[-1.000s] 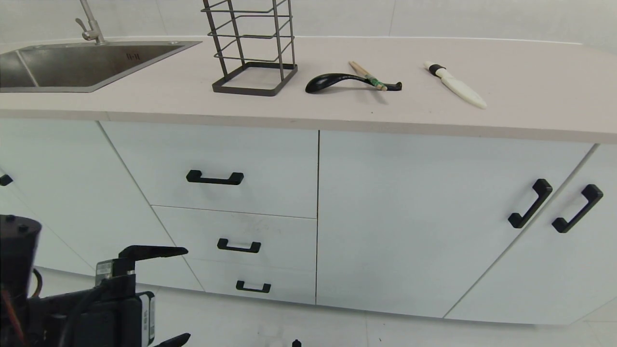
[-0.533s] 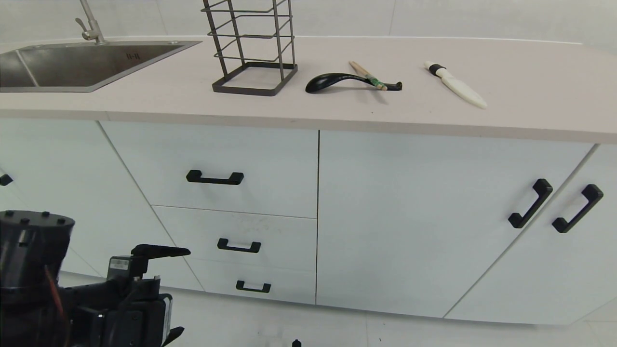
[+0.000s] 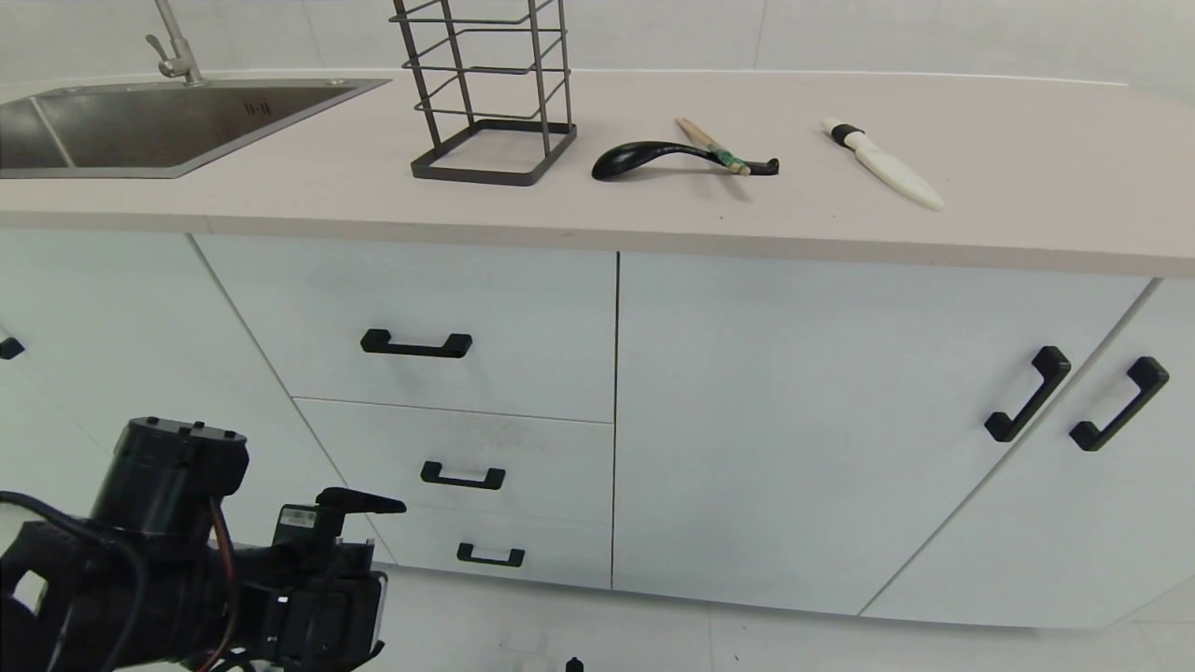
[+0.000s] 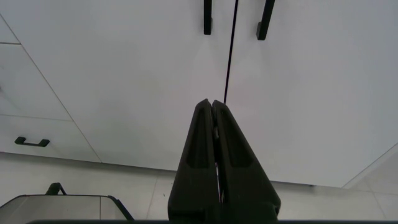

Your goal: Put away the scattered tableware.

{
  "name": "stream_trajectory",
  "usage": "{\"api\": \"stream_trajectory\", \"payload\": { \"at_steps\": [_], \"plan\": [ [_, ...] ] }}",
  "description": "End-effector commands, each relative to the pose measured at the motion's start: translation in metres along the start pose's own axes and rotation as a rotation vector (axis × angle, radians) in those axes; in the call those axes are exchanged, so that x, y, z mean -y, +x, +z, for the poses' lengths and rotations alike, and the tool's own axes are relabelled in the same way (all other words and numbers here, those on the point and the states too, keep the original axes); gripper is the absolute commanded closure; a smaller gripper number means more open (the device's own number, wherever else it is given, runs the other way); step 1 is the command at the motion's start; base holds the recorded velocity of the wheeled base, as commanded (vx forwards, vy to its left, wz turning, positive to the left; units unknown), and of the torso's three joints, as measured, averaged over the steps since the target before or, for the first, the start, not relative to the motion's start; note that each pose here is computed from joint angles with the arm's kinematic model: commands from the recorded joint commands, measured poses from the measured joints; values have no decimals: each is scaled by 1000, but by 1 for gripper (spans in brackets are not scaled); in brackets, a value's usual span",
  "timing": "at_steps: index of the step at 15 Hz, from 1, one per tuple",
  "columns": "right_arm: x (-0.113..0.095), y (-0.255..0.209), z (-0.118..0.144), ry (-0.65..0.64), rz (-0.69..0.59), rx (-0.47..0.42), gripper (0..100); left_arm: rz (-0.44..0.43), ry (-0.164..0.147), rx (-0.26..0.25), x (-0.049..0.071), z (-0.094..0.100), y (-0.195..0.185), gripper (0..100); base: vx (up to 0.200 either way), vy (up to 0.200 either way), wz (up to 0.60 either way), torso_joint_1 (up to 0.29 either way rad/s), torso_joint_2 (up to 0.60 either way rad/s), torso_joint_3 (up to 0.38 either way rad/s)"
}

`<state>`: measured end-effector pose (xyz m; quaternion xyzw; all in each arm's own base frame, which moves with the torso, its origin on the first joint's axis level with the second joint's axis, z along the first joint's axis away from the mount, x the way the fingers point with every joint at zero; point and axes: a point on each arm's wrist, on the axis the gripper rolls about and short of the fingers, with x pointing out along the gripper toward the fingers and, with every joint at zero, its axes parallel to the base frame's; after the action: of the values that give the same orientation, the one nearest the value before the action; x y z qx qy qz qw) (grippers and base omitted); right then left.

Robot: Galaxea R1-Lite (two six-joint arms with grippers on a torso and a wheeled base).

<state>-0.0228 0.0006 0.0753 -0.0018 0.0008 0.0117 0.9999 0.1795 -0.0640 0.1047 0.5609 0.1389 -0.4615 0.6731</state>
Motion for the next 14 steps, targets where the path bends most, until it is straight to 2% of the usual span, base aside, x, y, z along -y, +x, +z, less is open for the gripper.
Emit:
{"api": "stream_trajectory", "payload": {
  "at_steps": [1, 3, 5, 9, 11, 12, 14],
  "plan": [
    [0, 0, 0, 1, 0, -1, 100, -38, -16, -7, 0, -7, 19, 0, 0, 0, 0, 0, 0, 0],
    [0, 0, 0, 1, 0, -1, 100, -14, -11, -16, -2, -9, 22, 0, 0, 0, 0, 0, 0, 0],
    [0, 0, 0, 1, 1, -1, 100, -31, -18, -45, -1, -12, 28, 0, 0, 0, 0, 0, 0, 0],
    [0, 0, 0, -1, 0, -1, 100, -30, -31, -54, -3, -16, 40, 0, 0, 0, 0, 0, 0, 0],
    [0, 0, 0, 1, 0, -1, 100, -21, -57, -46, -4, -16, 46, 0, 0, 0, 0, 0, 0, 0],
    [0, 0, 0, -1, 0, -1, 100, -16, -86, -46, -5, -17, 53, 0, 0, 0, 0, 0, 0, 0],
    [0, 0, 0, -1, 0, -1, 100, -17, -100, -62, -5, -25, 70, 0, 0, 0, 0, 0, 0, 0]
  ]
}}
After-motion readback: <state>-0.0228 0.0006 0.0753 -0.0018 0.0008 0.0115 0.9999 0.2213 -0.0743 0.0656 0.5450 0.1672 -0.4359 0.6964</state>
